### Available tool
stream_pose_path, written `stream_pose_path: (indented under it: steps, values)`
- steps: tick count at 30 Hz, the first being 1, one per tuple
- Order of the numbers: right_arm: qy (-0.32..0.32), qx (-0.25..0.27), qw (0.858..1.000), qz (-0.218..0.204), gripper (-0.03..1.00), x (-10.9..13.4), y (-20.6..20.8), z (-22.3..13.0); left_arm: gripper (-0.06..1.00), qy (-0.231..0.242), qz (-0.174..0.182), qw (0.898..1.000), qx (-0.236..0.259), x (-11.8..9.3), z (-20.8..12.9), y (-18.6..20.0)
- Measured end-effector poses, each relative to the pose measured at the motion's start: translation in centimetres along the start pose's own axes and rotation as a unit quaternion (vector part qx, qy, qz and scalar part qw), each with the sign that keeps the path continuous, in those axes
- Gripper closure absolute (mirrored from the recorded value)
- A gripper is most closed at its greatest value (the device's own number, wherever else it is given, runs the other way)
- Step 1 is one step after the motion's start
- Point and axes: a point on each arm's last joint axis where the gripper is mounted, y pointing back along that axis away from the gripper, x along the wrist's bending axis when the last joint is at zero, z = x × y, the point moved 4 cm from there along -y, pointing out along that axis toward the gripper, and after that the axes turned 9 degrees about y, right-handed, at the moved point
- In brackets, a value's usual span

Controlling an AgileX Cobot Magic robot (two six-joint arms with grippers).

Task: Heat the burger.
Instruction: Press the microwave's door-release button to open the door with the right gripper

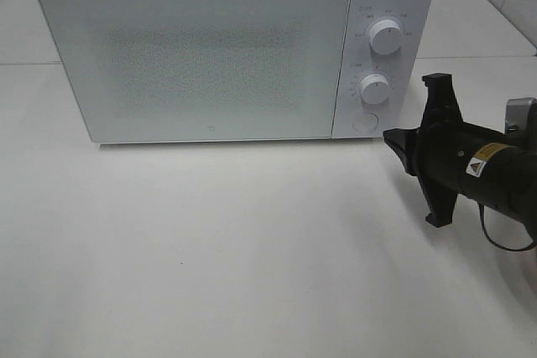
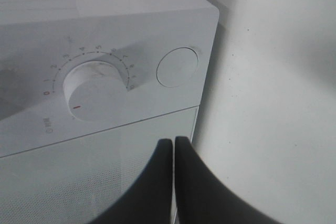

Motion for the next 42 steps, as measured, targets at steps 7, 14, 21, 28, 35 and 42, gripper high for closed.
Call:
stream_pose_path:
  steps: [7, 14, 21, 28, 35, 42]
  values:
    - [-0.035, -0.022, 0.999, -0.012, 0.94, -0.4, -2.1, -1.0, -0.05, 0.0, 0.0, 1.0, 0.0, 0.0, 0.0, 0.0]
    - [-0.053, -0.042, 0.998, -0.017, 0.94, -0.7, -3.8, -0.6, -0.05, 0.0, 0.0, 1.0, 0.0, 0.0, 0.0, 0.0]
    - [-0.069, -0.075, 0.995, -0.006, 0.94, 0.2, -4.6, 0.4, -0.05, 0.0, 0.0, 1.0, 0.0, 0.0, 0.0, 0.0]
    - [-0.069, -0.083, 0.994, -0.008, 0.94, 0.1, -5.3, 0.6, -0.05, 0.0, 0.0, 1.0, 0.0, 0.0, 0.0, 0.0]
    - [-0.07, -0.085, 0.994, -0.011, 0.94, -0.2, -6.3, 0.5, -0.05, 0.0, 0.0, 1.0, 0.0, 0.0, 0.0, 0.0]
    - [-0.07, -0.085, 0.994, -0.01, 0.94, -0.3, -7.3, 0.5, -0.05, 0.0, 0.0, 1.0, 0.0, 0.0, 0.0, 0.0]
